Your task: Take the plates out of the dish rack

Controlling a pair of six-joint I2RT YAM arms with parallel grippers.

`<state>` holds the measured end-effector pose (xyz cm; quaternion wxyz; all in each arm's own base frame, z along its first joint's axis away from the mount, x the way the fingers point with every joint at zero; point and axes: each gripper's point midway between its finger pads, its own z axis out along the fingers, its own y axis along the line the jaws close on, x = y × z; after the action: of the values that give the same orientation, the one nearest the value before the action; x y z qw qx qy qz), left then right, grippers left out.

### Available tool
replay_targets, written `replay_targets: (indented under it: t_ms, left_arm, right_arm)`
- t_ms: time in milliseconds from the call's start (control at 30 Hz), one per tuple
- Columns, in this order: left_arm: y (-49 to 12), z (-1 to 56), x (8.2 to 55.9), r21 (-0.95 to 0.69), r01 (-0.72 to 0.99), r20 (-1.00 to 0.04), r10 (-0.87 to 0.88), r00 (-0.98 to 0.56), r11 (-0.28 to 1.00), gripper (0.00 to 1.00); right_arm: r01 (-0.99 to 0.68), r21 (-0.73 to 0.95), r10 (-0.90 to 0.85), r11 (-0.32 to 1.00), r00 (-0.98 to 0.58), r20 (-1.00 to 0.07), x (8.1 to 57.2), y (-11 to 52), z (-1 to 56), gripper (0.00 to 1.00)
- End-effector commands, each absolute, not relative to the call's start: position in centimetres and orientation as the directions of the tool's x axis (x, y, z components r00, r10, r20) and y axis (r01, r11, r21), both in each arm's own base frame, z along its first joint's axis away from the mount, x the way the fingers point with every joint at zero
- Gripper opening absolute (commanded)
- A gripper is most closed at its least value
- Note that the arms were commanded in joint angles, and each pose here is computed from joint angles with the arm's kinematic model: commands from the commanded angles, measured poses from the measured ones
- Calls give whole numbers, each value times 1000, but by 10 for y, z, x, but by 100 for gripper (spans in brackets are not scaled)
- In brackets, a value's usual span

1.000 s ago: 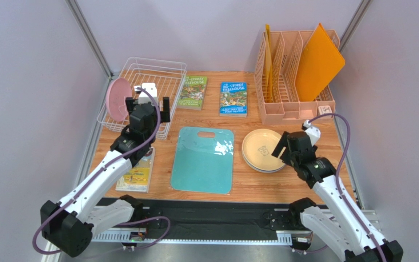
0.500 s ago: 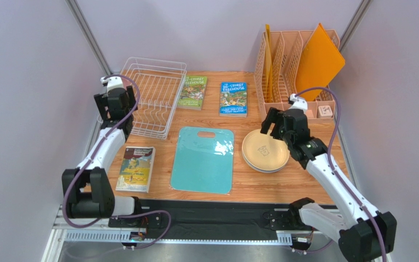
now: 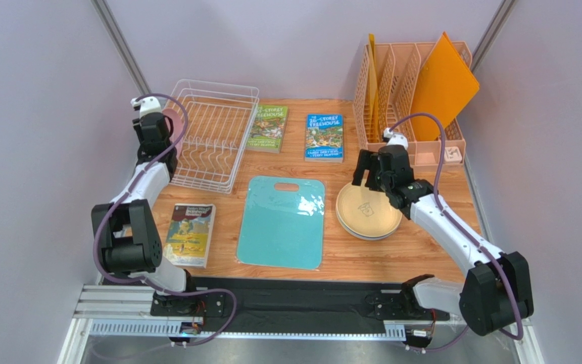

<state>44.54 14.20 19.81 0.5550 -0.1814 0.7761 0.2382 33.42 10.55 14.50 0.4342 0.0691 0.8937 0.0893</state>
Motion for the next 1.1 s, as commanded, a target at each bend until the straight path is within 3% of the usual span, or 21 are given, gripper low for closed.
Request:
replay_targets:
  t_ms: [0,67,100,200,533,867,1067]
  left_arm:
    - [149,230,454,166,-563,-971,34,-238,810,36]
    - [150,230,453,171,-566,-970,36,-241,807,25]
    - [149,233,452,170,-566,-971,40,-234,807,13]
    - [148,241,448,155,-566,-977,42,-208,810,0]
    - [139,281,437,167,-561,-983,93,-158,811,0]
    - [118,300,427,313,-680,-947,275,-168,663,0]
    - [100,319,415,277,-648,-958,258,-127,709,0]
  right_arm:
    - [10,242,207,970,-553,-807,352,113,169,89]
    - [11,243,209,970,-553,-807,352,113,168,90]
    - [12,242,208,970,-555,-805,351,113,167,90]
    - [9,246,210,969,-553,-806,351,113,169,90]
    - [9,249,211,969,-560,-801,347,113,166,90]
    - [7,246,206,969,-566,-798,342,112,165,91]
    - [-6,248,207,969,-536,-819,338,109,177,91]
